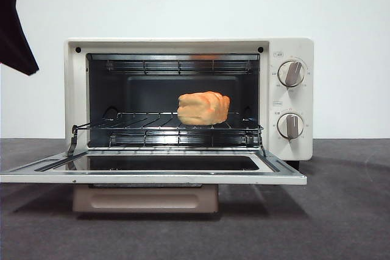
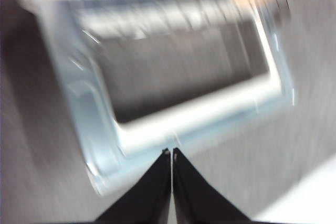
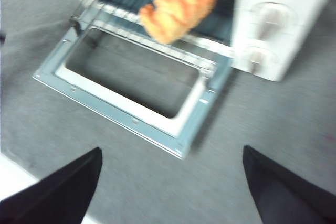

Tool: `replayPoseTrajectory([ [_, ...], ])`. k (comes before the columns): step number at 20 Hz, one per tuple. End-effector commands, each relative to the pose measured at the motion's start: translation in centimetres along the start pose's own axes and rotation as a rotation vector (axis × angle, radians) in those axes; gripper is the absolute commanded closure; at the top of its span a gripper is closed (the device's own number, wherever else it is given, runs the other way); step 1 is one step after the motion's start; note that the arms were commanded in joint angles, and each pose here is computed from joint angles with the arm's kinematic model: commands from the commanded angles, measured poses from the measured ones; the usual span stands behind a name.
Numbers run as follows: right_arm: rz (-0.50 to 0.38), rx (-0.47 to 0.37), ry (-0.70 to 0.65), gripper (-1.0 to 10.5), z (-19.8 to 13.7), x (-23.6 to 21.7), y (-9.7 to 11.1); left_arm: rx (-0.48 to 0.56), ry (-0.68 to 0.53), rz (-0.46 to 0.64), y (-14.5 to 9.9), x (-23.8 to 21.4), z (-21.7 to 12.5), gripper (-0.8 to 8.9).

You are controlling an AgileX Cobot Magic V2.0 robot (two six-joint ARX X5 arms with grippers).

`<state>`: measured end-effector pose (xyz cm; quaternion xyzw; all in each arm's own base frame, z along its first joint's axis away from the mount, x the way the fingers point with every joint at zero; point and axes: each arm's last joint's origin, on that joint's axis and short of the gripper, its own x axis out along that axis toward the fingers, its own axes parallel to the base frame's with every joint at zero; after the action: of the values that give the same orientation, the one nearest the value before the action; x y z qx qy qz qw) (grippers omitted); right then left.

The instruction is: The left arm flap open the oven, the right arm pick bread and place it into oven, the left arm flap close the oven

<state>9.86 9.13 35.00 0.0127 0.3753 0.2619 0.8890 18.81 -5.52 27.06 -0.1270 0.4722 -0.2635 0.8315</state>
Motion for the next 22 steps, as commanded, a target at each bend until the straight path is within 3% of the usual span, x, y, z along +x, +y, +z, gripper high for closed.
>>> replayPoseTrajectory([
  [1, -0.009, -0.015, -0.028, 5.2, -0.5, -1.8, -0.3, -0.105, -0.025, -0.013, 2.6, 0.6, 1.1, 8.04],
  [5, -0.004, -0.005, -0.049, 5.2, -2.1, -4.1, -1.0, -0.307, 0.03, 0.031, 6.5, 3.3, -0.3, 8.04],
  [10, -0.009, 0.021, -0.136, 5.2, -3.2, -6.1, -1.6, -0.458, 0.111, 0.028, 8.4, 6.3, -4.7, 8.04],
  [14, -0.022, 0.022, -0.149, 5.2, -3.3, -6.3, -1.7, -0.492, 0.152, -0.017, 8.8, 7.2, -6.2, 8.04],
  [22, -0.024, 0.024, -0.16, 5.2, -3.1, -6.3, -1.7, -0.51, 0.15, -0.076, 9.0, 7.9, -6.0, 8.04],
])
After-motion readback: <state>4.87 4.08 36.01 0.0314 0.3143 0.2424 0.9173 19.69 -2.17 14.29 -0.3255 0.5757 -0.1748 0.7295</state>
